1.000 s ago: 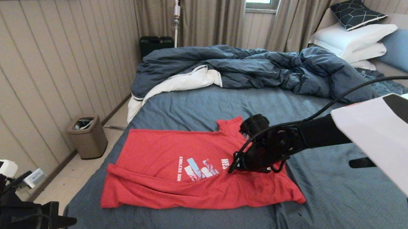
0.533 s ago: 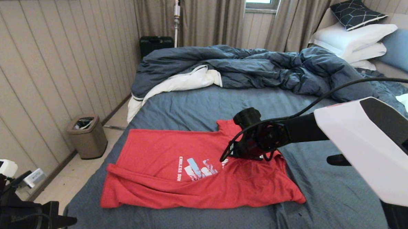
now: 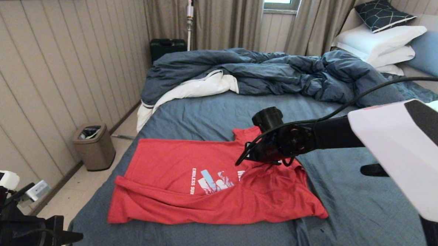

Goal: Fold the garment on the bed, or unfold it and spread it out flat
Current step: Fold the red T-shirt

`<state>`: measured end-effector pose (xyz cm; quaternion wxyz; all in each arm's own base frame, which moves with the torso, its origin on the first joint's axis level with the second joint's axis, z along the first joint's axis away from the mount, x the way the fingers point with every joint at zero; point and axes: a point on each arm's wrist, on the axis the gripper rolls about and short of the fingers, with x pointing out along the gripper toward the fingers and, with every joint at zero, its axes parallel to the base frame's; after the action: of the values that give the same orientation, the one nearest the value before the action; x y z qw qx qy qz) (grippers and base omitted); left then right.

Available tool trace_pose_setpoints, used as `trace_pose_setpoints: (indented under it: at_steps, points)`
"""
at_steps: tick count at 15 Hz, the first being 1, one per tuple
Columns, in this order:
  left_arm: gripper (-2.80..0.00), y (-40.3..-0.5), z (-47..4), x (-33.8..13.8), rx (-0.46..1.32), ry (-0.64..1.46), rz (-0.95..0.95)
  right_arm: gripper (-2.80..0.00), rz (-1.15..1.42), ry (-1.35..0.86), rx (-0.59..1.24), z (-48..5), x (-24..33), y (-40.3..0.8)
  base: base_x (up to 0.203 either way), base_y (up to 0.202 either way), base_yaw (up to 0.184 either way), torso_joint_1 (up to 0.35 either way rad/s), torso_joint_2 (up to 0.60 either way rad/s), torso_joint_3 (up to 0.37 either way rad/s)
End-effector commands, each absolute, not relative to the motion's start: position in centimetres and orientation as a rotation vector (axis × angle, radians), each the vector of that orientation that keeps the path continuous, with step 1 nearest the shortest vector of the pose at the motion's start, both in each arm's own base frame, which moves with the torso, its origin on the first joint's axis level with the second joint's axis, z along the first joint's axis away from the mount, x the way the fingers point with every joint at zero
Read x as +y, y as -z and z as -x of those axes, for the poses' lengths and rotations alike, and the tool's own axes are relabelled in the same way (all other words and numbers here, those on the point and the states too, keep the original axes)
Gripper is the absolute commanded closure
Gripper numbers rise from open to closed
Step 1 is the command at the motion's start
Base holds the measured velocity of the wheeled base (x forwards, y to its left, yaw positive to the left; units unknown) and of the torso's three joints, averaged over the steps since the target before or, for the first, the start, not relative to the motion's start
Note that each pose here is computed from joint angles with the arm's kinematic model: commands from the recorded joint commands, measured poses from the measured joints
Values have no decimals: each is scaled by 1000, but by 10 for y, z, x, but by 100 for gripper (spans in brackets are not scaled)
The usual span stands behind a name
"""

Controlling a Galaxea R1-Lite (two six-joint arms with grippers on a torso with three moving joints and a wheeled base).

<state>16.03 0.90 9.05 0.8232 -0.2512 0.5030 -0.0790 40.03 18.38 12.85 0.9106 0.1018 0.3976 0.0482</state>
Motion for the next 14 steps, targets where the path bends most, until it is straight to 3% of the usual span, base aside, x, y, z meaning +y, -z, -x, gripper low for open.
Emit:
trace_pose_setpoints:
  at_steps: [1, 4, 7, 14]
  points:
    - [0, -91, -161, 9, 1068, 172, 537, 0, -233, -120, 756, -378, 174, -168, 0, 0, 0, 0, 0, 0]
    - [0, -94, -163, -1, 1070, 228, 485, 0, -222, -122, 761, -328, 151, -192, 0, 0, 0, 0, 0, 0]
    - [0, -106, -188, -11, 1029, 292, 423, 0, -220, -41, 817, -294, 111, -185, 0, 0, 0, 0, 0, 0]
    - [0, -100, -253, -34, 1057, 362, 347, 0, -226, 5, 814, -286, 89, -186, 0, 0, 0, 0, 0, 0]
